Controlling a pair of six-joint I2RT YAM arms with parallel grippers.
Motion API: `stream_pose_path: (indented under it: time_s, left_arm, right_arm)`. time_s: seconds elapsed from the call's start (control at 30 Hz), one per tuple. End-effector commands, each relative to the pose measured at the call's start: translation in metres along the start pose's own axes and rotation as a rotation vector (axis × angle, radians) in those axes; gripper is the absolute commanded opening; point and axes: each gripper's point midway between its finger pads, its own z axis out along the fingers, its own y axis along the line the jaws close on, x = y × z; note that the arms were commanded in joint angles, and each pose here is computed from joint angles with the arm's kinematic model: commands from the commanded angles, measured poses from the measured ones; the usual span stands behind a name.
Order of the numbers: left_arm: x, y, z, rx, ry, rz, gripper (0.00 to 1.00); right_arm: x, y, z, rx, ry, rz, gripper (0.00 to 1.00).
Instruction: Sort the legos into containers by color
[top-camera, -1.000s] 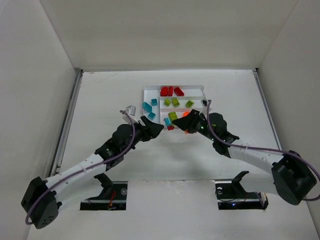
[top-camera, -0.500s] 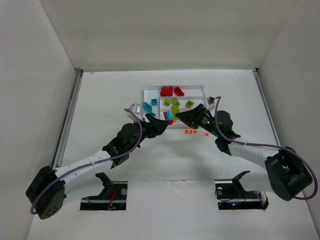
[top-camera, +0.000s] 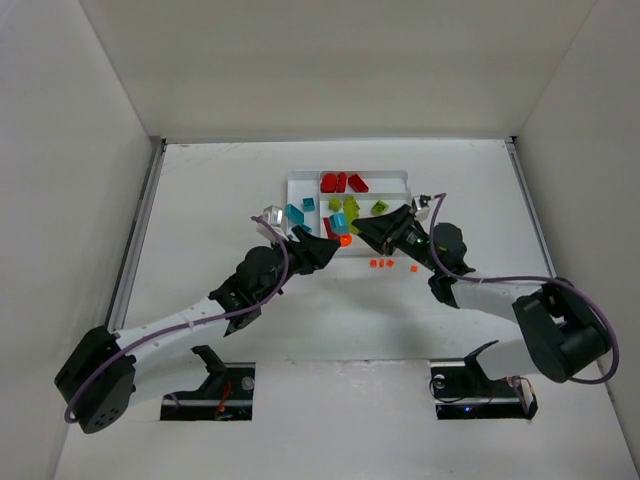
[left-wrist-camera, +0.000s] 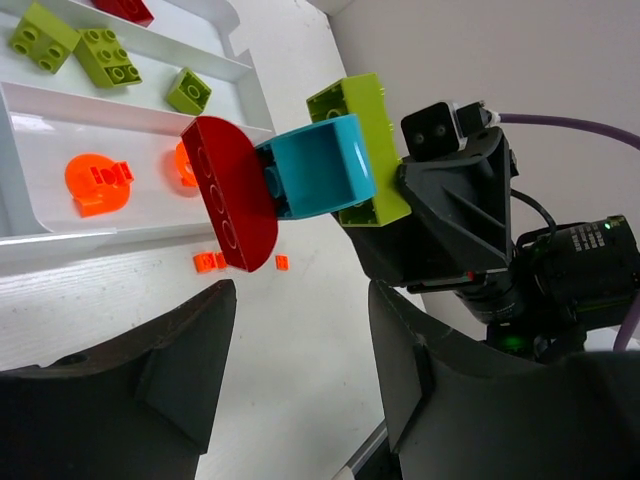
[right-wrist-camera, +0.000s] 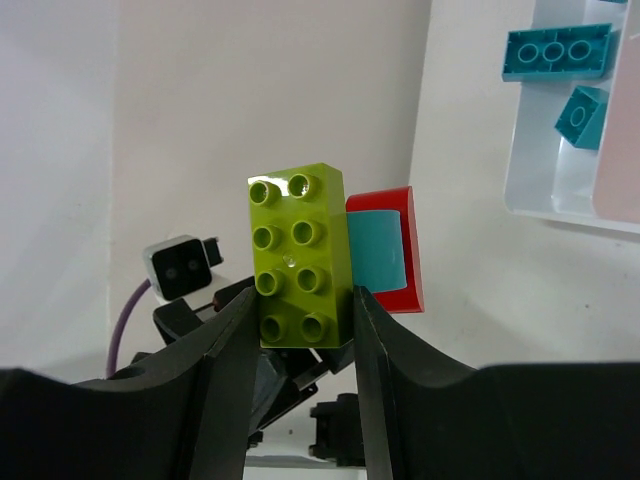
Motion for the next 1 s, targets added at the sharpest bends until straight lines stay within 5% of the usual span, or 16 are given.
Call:
stream_pose_path:
  time_s: [0.0,0.37,0.57,0.97]
  left_arm:
    - [-0.006,-0.004,0.001,0.031,-0.033,0.010,0.52]
    - [-0.033,-0.015,-0.001,0.108,-0.151,-0.016,0.52]
    - [-0.049,-0.022,-0.010,0.175,-0.251,-0.187,0.58]
    - [-0.053,0.000,0.002,0.128,-0.237,-0.398,0.59]
  right_arm:
    - [-0.004,0.032,-0.002,-0.131,-0.008,0.002,0.22]
    - [-0.011,0.042,-0.007,-0.236,-0.005,0.137,0.22]
    - [-0.015,0.056,-0.010,-0.335,0.006,0.209,0.22]
    - [-0.021,0.079,-0.012,-0.419,-0.010,0.217,0.22]
